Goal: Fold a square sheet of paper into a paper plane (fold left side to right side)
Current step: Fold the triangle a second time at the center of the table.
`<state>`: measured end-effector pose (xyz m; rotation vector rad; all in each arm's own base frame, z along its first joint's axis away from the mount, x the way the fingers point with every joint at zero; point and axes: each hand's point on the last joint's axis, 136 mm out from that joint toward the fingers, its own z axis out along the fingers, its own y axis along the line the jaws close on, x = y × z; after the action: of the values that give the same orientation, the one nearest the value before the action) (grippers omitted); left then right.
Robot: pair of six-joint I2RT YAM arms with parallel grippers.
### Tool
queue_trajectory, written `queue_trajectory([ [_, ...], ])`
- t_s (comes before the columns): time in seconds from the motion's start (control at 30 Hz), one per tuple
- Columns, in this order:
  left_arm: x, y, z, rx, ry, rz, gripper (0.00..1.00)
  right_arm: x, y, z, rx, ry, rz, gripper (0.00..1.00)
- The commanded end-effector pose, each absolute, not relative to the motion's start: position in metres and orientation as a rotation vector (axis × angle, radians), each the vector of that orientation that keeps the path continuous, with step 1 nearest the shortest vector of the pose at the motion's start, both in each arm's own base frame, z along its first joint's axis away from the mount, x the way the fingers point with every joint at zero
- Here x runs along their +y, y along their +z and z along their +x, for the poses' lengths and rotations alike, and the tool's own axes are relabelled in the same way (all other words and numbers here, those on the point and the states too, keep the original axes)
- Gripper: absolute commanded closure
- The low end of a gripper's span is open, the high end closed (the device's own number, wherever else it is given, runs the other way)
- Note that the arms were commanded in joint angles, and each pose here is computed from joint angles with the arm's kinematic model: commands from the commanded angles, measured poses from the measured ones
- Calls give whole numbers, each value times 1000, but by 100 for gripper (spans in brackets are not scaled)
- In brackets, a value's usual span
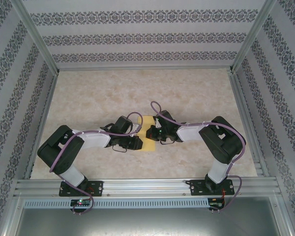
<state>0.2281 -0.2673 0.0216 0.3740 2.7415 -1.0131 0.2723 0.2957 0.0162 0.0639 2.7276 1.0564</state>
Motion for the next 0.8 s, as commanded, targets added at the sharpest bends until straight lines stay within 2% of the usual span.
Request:
queue_trajectory([
  [0.0, -259, 10, 216, 2788, -977, 377, 82, 281, -2, 264, 2808, 940, 75, 100],
  [0.5, -242, 8, 191, 2814, -1002, 292, 86, 281, -4, 264, 2811, 937, 76, 100],
  [0.77, -241, 51, 198, 2700, -1043, 286, 86, 283, -3, 264, 2807, 949, 70, 100],
])
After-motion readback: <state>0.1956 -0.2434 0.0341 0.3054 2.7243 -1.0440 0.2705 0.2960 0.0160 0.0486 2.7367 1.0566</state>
